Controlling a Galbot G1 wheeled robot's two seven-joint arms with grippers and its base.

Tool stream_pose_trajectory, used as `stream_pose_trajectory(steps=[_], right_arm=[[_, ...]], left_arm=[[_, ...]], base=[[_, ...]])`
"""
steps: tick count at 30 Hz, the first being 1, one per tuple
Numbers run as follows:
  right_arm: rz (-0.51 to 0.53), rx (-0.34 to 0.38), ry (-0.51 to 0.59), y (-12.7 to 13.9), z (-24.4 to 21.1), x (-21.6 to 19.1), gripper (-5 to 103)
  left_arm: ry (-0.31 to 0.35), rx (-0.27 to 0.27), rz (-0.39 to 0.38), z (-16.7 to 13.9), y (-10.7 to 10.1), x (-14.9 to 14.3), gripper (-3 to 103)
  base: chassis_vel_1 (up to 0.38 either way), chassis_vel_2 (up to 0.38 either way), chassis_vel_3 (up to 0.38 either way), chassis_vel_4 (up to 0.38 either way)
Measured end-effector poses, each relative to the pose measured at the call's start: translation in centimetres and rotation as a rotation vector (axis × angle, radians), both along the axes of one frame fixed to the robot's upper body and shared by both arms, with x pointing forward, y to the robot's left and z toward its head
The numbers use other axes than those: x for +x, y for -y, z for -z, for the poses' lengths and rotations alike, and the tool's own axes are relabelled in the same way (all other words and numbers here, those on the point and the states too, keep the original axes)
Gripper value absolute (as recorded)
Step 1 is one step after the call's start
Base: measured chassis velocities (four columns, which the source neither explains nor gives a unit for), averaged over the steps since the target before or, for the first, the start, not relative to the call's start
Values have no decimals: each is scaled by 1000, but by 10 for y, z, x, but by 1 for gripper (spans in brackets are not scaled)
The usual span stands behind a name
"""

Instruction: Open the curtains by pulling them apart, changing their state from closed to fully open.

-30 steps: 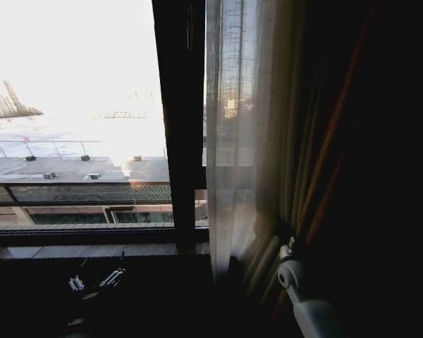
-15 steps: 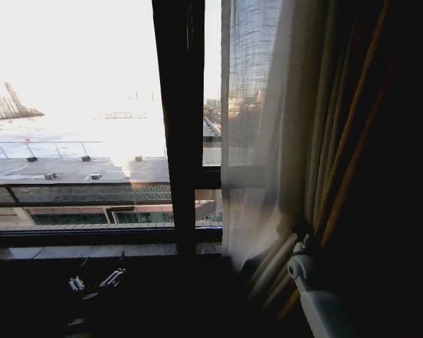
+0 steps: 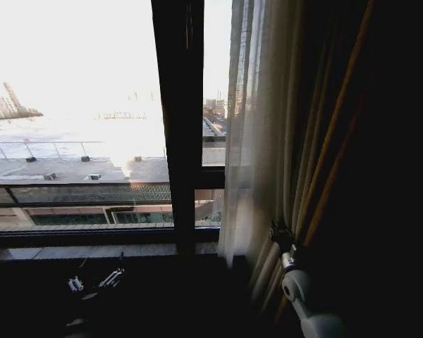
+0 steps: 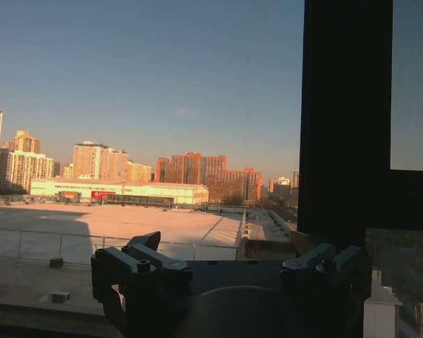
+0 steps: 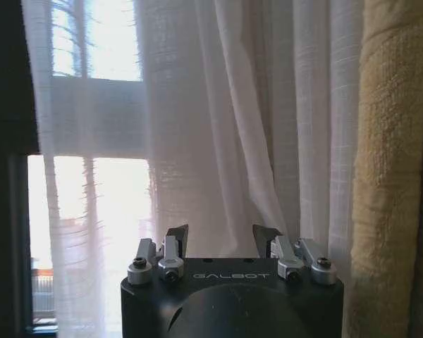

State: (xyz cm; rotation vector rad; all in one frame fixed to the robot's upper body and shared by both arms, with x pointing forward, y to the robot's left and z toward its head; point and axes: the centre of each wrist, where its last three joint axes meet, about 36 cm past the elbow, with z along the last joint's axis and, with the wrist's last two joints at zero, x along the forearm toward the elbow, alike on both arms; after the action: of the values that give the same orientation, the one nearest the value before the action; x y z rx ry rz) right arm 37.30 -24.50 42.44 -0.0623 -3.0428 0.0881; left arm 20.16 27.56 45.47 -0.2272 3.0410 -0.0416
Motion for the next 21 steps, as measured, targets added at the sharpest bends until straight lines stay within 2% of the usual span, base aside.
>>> stream_pose_trajectory(steps=[2, 3, 5, 9, 11, 13, 21], right_arm=[[-24, 2, -9, -9, 0, -6, 54], [-43, 6, -18, -17, 0, -11, 65], [-55, 7, -23, -22, 1, -14, 65], [-79, 4, -34, -36, 5, -18, 86], [-81, 2, -34, -37, 6, -17, 86], [-77, -11, -33, -37, 7, -15, 96], [-62, -29, -30, -32, 13, -8, 100]], left_arm=[[1, 0, 1, 0, 0, 1, 100], [2, 0, 1, 0, 1, 1, 100], [2, 1, 1, 0, 1, 1, 100], [-1, 3, 5, 0, 2, 2, 100], [-2, 3, 6, 0, 2, 2, 100], [-4, 4, 5, 0, 2, 1, 100], [-6, 3, 10, 1, 4, 1, 100]], base=[[0, 0, 0, 0], [0, 0, 0, 0], [0, 0, 0, 0], [0, 0, 0, 0], [0, 0, 0, 0], [25, 25, -12, -27], [124, 115, -110, -121]])
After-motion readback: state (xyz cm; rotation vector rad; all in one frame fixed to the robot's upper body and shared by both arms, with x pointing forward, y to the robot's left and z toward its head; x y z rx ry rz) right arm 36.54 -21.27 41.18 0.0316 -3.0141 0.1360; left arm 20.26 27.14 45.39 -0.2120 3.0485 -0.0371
